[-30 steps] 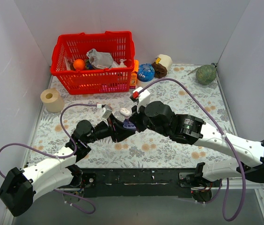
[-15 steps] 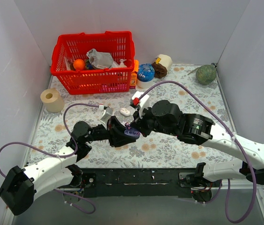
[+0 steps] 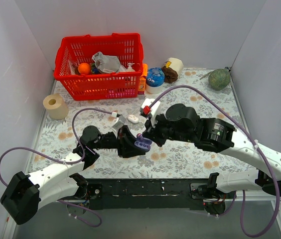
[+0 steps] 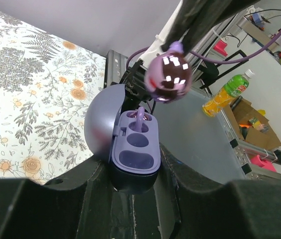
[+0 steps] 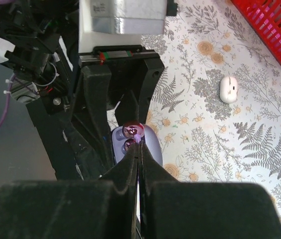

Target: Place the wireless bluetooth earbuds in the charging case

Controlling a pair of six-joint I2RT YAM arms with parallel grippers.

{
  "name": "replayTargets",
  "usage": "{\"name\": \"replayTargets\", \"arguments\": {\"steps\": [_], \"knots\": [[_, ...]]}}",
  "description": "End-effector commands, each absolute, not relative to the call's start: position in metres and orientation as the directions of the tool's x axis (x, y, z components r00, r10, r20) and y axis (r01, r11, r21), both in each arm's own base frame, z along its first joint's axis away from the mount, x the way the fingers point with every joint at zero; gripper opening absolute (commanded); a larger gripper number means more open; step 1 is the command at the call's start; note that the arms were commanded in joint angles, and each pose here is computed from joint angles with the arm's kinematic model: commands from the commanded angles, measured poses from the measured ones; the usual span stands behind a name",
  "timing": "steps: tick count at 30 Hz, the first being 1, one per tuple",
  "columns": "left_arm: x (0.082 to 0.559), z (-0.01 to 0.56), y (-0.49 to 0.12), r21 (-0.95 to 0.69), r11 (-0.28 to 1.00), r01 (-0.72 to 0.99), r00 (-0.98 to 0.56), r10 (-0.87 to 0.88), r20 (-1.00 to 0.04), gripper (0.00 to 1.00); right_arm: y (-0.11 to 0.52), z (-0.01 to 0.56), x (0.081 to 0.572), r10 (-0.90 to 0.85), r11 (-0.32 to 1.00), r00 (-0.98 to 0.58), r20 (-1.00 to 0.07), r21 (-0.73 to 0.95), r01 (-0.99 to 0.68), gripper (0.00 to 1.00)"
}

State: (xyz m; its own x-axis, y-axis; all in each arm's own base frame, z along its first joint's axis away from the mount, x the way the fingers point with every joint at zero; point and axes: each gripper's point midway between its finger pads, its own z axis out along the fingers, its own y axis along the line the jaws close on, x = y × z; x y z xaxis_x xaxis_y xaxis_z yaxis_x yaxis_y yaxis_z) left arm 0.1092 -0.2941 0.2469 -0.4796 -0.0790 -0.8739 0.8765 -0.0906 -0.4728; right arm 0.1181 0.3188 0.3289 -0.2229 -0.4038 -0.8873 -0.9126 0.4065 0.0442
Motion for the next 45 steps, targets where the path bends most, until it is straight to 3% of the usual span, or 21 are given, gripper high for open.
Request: {"name": "replayTargets", "arguments": {"steps": [1, 20, 45], "knots": [[0.108, 0.259, -0.297, -0.424, -0.123, 0.897, -0.433, -0.057, -0.899, 0.0, 0.316, 0.349, 0.11, -0.425, 0.345, -0.177, -0.888, 0.022, -0.938, 0.01], [0.1, 0.269, -0.296, -0.318, -0.184, 0.93, -0.325, -0.011, -0.946, 0.0, 0.309, 0.327, 0.095, -0.605, 0.283, -0.136, -0.785, -0.052, -0.958, 0.01], [0.098, 0.275, -0.294, -0.307, -0.185, 0.934, -0.316, -0.019, -0.949, 0.0, 0.327, 0.323, 0.096, -0.578, 0.289, -0.134, -0.805, -0.049, -0.956, 0.01]]}}
